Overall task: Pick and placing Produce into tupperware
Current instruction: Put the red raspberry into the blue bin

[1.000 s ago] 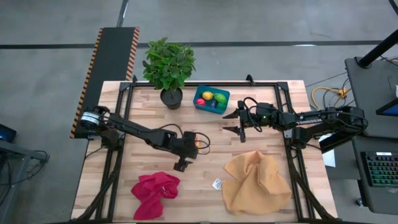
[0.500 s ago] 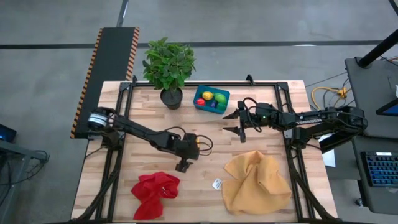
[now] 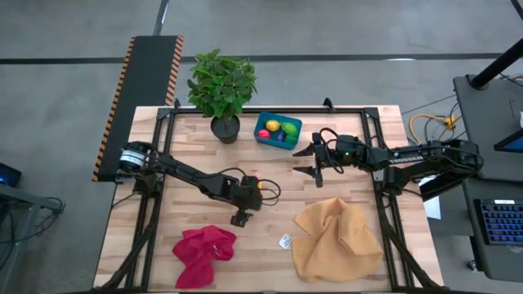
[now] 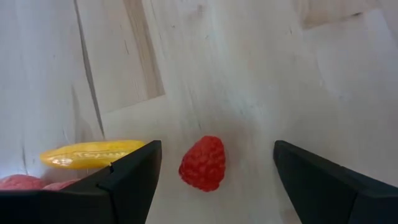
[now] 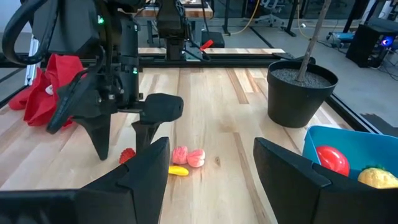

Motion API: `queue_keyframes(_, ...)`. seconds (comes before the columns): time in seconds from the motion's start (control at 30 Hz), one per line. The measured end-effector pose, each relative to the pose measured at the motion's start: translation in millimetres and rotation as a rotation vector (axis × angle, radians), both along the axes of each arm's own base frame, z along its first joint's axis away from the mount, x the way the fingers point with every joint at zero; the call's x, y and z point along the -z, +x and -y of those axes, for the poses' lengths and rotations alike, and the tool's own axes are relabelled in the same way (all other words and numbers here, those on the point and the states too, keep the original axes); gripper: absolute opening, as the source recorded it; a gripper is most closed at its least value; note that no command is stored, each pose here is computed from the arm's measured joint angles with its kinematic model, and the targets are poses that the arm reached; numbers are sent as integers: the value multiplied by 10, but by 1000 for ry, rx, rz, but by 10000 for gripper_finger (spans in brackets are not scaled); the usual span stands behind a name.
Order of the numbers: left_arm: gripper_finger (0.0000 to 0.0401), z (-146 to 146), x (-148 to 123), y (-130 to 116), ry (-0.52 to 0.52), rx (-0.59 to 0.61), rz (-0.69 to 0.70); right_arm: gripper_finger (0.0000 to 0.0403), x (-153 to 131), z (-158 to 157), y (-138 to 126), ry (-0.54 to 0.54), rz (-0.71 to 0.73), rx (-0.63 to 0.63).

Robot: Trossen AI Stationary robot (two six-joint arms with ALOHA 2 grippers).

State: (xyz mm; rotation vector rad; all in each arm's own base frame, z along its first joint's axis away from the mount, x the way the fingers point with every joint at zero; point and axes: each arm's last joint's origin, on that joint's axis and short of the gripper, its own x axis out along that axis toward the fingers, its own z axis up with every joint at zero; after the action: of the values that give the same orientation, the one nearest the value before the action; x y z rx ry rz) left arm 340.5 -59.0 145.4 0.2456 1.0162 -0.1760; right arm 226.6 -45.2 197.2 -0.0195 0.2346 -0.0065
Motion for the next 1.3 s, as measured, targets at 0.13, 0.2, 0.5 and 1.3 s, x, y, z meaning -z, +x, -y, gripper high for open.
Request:
queue_keyframes(0.13,291,-1,5,-4,0,0,-2,226,0,0,0,0,0,0)
queue_keyframes(0.2,278,0,5,-4,-1,0,-2,226,0,0,0,0,0,0)
queue_keyframes(0.5,180,2,11,-8,-4,4,-8,226,0,-1,0,0,0,0)
queue_keyframes(1.3,64,-25,-56,51,32,-26,30,226,0,-1,0,2,0,0)
